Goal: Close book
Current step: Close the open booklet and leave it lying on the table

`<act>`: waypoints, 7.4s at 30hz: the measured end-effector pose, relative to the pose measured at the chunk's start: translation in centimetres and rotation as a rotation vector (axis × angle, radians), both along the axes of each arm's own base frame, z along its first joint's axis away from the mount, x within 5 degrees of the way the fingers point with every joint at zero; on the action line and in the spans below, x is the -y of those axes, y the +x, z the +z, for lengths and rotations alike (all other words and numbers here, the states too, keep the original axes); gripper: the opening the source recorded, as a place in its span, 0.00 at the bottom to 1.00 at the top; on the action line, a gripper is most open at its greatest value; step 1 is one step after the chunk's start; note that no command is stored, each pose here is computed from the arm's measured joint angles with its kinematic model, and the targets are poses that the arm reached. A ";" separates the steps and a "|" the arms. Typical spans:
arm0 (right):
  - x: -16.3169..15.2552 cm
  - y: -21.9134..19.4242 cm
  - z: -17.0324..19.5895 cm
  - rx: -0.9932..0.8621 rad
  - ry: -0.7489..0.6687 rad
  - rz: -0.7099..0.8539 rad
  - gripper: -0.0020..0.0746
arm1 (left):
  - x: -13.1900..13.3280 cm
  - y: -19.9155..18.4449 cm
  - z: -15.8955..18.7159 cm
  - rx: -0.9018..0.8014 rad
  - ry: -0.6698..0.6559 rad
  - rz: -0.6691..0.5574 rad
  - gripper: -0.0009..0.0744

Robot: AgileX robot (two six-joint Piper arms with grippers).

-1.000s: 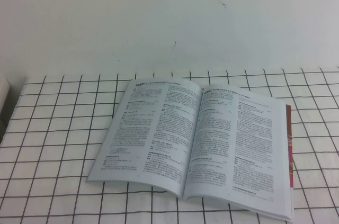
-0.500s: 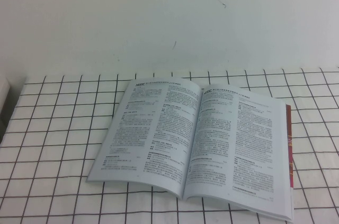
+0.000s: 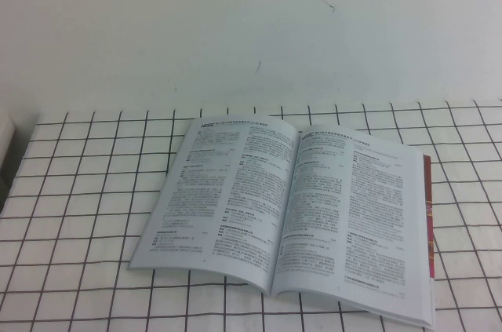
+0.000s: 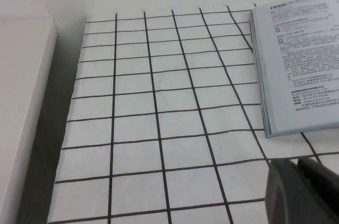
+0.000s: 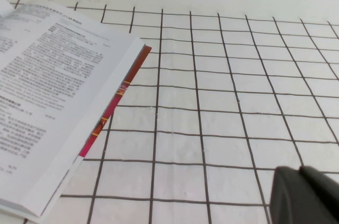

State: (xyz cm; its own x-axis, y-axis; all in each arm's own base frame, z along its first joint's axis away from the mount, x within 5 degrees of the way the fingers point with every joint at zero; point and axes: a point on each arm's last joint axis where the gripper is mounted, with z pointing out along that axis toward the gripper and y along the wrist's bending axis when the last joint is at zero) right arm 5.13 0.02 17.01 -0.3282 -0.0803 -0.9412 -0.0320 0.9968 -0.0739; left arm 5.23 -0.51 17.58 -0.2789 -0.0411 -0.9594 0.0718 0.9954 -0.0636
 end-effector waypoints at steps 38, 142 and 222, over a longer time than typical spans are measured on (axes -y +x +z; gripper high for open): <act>0.0 -1.2 8.2 0.964 0.105 0.014 0.02 | -0.4 -2.3 8.8 1.066 -0.089 0.024 0.01; -17.2 31.4 -5.9 -0.775 0.078 0.706 0.02 | 8.1 33.9 -2.9 -0.748 -0.053 -0.212 0.01; -2.7 3.1 9.6 -0.138 -0.201 0.388 0.02 | 2.2 3.7 11.5 0.247 0.100 -0.226 0.01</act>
